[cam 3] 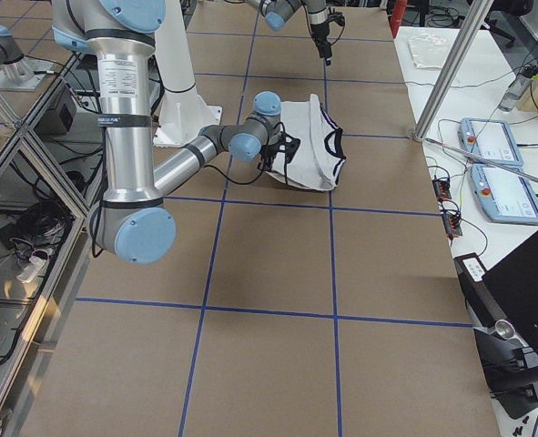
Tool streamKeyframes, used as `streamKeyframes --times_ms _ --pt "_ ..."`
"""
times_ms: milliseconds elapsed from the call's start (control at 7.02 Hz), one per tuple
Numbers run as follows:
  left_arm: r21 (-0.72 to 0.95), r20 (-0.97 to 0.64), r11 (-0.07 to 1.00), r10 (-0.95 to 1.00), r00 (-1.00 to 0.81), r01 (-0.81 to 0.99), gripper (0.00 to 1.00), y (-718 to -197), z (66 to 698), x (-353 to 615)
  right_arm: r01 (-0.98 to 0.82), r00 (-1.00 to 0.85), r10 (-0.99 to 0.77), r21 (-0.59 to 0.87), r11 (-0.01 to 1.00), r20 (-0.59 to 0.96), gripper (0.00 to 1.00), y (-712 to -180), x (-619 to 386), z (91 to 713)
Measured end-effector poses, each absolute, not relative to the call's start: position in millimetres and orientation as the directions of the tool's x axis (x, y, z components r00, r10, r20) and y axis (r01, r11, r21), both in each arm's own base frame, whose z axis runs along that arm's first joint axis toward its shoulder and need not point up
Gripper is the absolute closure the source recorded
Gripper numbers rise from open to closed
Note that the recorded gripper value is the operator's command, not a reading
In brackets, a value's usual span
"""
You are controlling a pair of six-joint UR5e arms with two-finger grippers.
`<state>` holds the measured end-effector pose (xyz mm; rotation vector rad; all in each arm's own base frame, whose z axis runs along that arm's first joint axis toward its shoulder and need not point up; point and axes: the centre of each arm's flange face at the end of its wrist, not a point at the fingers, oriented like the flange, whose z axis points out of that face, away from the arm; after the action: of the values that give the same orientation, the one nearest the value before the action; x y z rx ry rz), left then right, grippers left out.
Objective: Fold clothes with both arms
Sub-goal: 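Grasp the shirt edge with the right gripper and drag it toward the robot, then move the left gripper to the nearest shirt corner while the right gripper holds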
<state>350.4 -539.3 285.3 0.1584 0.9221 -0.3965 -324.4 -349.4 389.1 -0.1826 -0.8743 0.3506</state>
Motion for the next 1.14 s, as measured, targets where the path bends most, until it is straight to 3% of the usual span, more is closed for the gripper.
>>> streamKeyframes --times_ms 712,854,997,1139 --pt "-0.019 -0.801 0.91 -0.262 0.539 0.414 0.05 -538 283 349 0.094 0.773 0.17 -0.375 0.922 0.612 1.0 -174 -353 433" --pt "-0.016 -0.801 0.909 -0.261 0.539 0.416 0.05 -537 283 348 0.14 0.786 0.144 -0.4 0.906 0.601 0.42 -143 -365 429" --pt "-0.014 -0.802 0.909 -0.258 0.538 0.416 0.05 -537 282 348 0.168 0.794 0.131 -0.421 0.891 0.594 0.0 -118 -374 423" --pt "-0.012 -0.803 0.909 -0.257 0.538 0.416 0.02 -536 281 348 0.181 0.794 0.127 -0.43 0.884 0.595 0.0 -107 -380 417"
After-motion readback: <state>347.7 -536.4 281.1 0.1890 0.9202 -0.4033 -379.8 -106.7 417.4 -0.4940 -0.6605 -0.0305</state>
